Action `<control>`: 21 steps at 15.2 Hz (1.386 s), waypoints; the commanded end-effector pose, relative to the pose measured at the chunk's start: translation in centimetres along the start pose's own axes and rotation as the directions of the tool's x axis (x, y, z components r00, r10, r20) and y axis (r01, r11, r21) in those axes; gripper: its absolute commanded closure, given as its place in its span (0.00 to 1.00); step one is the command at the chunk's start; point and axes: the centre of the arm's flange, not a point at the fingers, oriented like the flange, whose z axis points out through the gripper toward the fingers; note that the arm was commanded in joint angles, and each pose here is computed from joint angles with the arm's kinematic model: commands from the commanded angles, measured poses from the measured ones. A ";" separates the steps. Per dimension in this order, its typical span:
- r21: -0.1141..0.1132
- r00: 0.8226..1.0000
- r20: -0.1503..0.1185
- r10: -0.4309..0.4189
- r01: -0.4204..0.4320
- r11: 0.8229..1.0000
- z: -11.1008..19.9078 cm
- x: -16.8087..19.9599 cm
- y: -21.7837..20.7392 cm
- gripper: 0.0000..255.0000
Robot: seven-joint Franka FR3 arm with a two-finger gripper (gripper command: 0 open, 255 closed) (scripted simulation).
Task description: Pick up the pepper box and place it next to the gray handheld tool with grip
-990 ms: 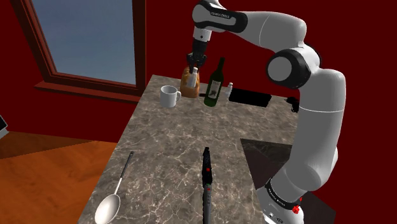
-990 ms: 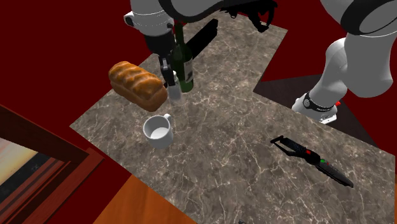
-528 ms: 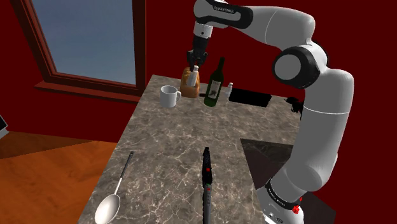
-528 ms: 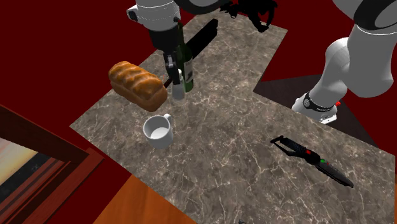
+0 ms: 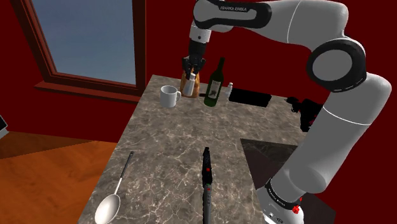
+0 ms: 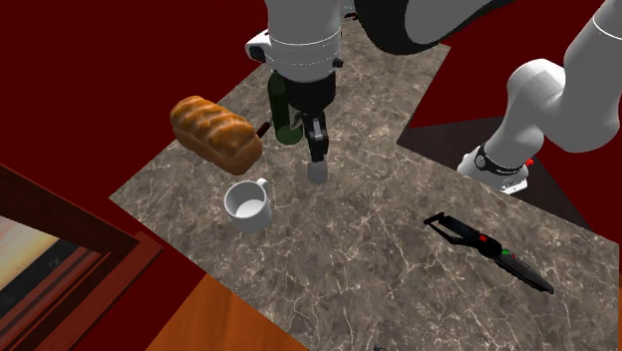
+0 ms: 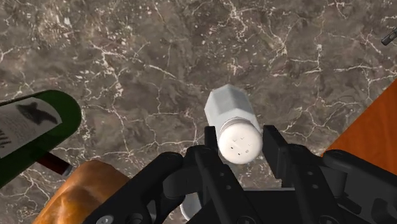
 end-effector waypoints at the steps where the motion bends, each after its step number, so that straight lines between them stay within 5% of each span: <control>1: -0.001 1.000 0.000 0.001 -0.001 1.000 0.2 -2.3 -1.7 1.00; 21: -0.001 1.000 0.000 0.001 -0.001 1.000 3.2 -20.1 -21.0 1.00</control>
